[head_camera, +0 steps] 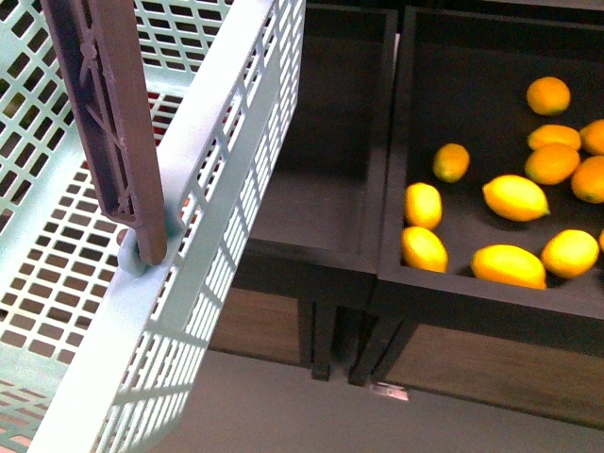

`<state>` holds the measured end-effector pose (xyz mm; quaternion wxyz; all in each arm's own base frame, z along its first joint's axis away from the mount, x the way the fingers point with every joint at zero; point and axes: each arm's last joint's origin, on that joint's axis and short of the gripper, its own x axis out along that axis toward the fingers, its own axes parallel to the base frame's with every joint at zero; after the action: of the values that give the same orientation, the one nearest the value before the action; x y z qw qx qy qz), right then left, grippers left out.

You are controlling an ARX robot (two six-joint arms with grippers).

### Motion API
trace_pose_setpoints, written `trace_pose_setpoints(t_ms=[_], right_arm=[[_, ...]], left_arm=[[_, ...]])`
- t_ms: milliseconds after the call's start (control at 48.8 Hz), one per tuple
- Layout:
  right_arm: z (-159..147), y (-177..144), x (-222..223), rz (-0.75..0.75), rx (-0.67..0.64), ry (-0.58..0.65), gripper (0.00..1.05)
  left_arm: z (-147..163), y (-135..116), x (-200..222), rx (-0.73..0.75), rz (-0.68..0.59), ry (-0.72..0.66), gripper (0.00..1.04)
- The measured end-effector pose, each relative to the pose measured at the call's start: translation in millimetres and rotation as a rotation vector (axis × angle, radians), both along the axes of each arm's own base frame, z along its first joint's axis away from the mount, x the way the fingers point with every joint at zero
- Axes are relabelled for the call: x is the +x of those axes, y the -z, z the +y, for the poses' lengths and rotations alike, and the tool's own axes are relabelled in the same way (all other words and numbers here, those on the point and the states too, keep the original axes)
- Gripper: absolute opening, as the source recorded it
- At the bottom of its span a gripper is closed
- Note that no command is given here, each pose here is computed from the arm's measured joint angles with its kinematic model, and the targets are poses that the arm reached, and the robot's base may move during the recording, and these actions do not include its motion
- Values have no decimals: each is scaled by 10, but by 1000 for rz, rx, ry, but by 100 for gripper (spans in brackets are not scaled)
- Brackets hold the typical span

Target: Pick lemon and mango into basket

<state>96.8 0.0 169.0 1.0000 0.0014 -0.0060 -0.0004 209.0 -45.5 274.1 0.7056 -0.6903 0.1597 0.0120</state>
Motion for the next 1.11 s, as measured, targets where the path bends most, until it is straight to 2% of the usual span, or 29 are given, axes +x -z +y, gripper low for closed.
trace_pose_setpoints(t_ms=[512, 655, 717, 778, 840, 921, 1106], right_arm=[[1, 1, 0, 0, 0, -7, 96], [0, 1, 0, 0, 0, -3, 96], [0, 1, 0, 0, 0, -3, 96], [0, 1, 0, 0, 0, -3, 96], [0, 1, 0, 0, 0, -1, 96], [-1, 1, 0, 0, 0, 0, 96], [-1, 1, 0, 0, 0, 0, 96]], left_arm=[[24, 1, 6, 18, -3, -32, 5], [9, 2, 4, 7, 0, -1, 5], [-27, -5, 28, 80, 82, -22, 5], [-128, -73, 190, 282, 209, 0, 5], [-246, -114, 432, 426, 209, 54, 5], [-404, -125, 688, 499, 195, 105, 5], [-951, -210, 1132, 531, 127, 268, 5]])
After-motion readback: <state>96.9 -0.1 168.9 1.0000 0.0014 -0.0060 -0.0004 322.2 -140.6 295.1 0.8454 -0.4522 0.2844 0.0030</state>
